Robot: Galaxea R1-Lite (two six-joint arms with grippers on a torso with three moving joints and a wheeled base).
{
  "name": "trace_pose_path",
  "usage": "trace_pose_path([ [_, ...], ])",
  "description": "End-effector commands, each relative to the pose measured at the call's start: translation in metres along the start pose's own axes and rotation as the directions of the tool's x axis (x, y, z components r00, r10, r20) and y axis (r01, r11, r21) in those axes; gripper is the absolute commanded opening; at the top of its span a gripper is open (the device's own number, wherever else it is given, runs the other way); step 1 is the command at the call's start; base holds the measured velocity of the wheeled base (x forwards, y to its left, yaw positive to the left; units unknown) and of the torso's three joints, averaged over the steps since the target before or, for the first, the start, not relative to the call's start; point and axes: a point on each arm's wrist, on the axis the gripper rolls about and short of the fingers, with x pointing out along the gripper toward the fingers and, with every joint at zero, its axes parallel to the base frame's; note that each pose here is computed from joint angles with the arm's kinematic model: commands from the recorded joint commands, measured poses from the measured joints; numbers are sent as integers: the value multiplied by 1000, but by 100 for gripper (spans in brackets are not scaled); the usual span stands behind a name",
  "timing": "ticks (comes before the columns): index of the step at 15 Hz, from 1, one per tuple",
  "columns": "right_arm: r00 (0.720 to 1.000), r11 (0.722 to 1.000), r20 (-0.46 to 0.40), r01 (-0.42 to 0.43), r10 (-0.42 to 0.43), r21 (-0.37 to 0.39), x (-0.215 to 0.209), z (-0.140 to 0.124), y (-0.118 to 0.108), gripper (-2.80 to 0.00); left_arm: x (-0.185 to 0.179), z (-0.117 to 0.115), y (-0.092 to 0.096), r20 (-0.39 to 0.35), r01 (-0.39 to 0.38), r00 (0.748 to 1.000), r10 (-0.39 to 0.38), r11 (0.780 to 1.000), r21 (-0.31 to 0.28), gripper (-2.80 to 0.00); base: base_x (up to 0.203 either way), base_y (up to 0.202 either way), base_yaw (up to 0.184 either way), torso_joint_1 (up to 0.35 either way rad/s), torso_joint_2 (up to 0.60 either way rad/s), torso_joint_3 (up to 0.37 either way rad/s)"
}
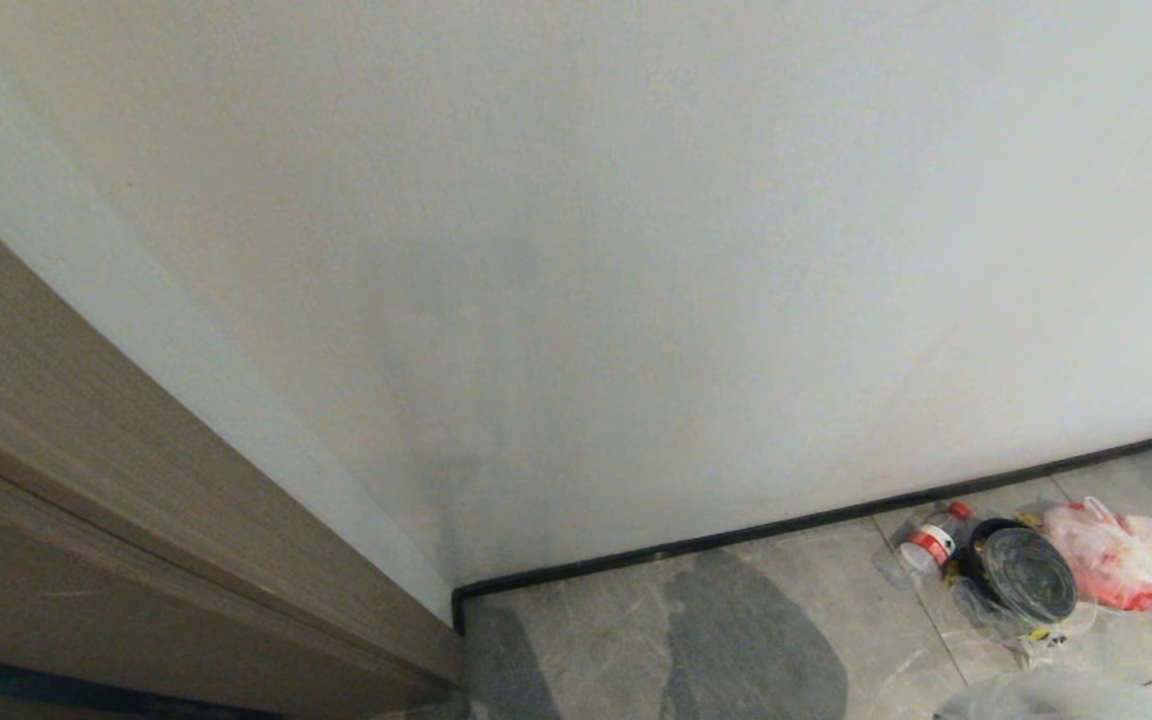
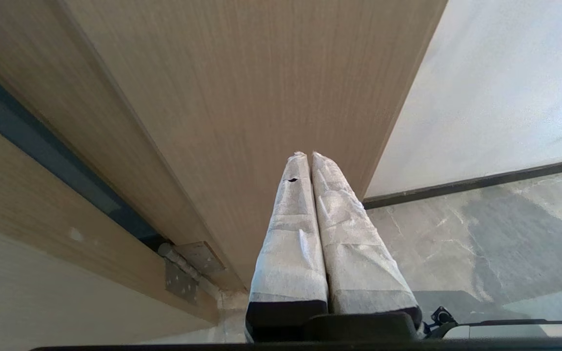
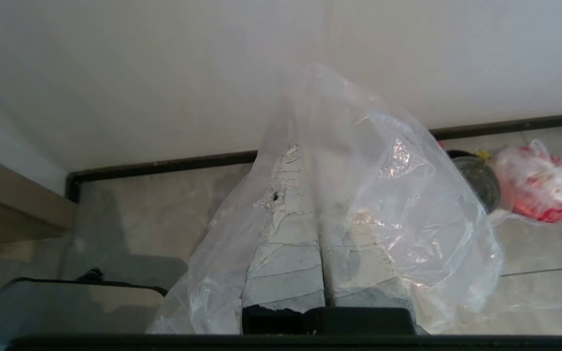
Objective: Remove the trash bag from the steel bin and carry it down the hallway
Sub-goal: Put the trash bag at the door
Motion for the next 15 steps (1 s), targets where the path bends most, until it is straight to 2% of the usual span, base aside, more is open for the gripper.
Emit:
trace_pose_path([
  [1, 998, 1000, -61, -9, 9, 3, 4, 28, -1, -280, 0, 0, 0, 0, -1, 1000, 1, 1000, 0, -280, 0, 0, 0, 0, 0, 0],
  [4, 962, 995, -253, -98, 104, 35, 37, 74, -2, -280, 0, 0, 0, -2, -1, 1000, 1, 1000, 0, -280, 0, 0, 0, 0, 0, 0],
  [6, 919, 986, -358, -151, 164, 66, 73, 98, -2, -280, 0, 0, 0, -2, -1, 1000, 1, 1000, 0, -280, 0, 0, 0, 0, 0, 0],
  [8, 864, 979, -460, -181, 203, 92, 116, 114, -3, -280, 0, 0, 0, -2, -1, 1000, 1, 1000, 0, -280, 0, 0, 0, 0, 0, 0],
  [10, 803, 971, -548, -219, 236, 98, 156, 118, -2, -280, 0, 0, 0, -2, -1, 1000, 1, 1000, 0, -280, 0, 0, 0, 0, 0, 0],
  [13, 712, 951, -653, -306, 259, 44, 202, 99, 0, -280, 0, 0, 0, -2, -1, 1000, 1, 1000, 0, -280, 0, 0, 0, 0, 0, 0],
  [14, 689, 946, -676, -323, 261, 36, 215, 90, -1, -280, 0, 0, 0, -2, -1, 1000, 1, 1000, 0, -280, 0, 0, 0, 0, 0, 0],
  [15, 688, 942, -676, -336, 263, 25, 228, 80, -1, -280, 0, 0, 0, -2, -1, 1000, 1, 1000, 0, -280, 0, 0, 0, 0, 0, 0],
])
